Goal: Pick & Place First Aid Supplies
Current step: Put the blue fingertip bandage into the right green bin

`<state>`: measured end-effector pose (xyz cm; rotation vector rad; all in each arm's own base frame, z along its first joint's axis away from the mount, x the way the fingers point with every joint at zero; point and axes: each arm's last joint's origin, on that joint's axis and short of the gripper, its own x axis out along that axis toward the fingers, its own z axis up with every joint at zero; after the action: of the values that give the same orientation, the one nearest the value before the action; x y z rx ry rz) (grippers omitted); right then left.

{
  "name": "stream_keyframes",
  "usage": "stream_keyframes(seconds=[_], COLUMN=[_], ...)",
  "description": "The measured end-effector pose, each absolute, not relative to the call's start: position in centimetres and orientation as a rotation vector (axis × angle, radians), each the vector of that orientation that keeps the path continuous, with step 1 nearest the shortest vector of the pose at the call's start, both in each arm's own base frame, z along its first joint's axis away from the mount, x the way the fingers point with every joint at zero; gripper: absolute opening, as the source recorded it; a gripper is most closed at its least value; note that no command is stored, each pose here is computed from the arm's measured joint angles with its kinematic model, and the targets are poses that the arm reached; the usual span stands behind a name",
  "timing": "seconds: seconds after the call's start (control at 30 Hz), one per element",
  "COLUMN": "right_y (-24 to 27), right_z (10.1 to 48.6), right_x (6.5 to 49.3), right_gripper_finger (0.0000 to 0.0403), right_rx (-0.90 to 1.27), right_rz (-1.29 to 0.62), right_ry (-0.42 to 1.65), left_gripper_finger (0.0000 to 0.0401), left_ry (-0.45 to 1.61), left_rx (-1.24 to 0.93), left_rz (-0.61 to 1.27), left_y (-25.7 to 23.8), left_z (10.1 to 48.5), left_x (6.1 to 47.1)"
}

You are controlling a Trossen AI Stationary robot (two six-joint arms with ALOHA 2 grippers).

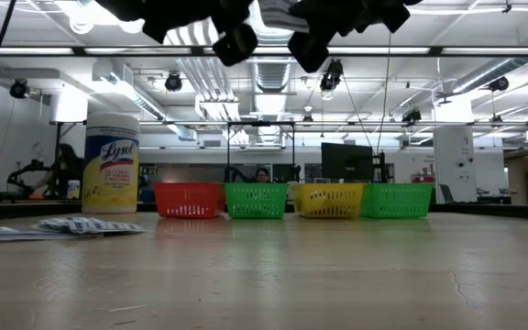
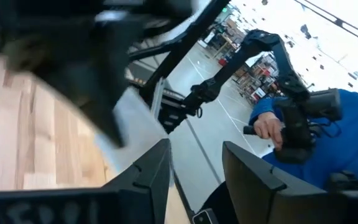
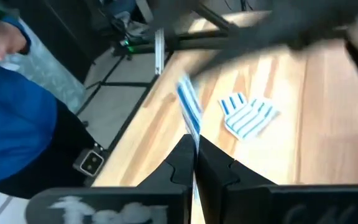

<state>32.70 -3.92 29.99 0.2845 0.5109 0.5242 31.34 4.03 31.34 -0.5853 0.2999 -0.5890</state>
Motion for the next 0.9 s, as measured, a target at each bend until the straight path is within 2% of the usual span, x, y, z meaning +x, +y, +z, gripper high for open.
stream_keyframes(seconds=[0.17, 0.33, 0.5, 0.9], right_y=[-3.9, -4.3, -4.4, -5.8], right_z=[29.5, 29.0, 29.1, 30.0], right_x=[32.5, 31.9, 31.7, 28.8], right_gripper_finger=[0.0008, 0.0008, 0.0008, 0.0008], right_rx=[0.298, 0.247, 0.212, -0.127], right_rz=[0.479, 0.339, 0.271, -0.297], right_ry=[0.57, 0.699, 0.737, 1.151], left_gripper_finger=[0.0138, 0.0138, 0.0138, 0.0138], left_ry=[0.254, 0.334, 0.363, 0.486], left_rx=[-0.537, -0.515, -0.498, -0.457], left_rz=[-0.557, -0.419, -0.314, -0.114], left_y=[4.0, 3.7, 3.4, 2.4], left_z=[32.9, 33.1, 33.6, 32.6], left_x=[29.9, 28.0, 26.6, 24.7])
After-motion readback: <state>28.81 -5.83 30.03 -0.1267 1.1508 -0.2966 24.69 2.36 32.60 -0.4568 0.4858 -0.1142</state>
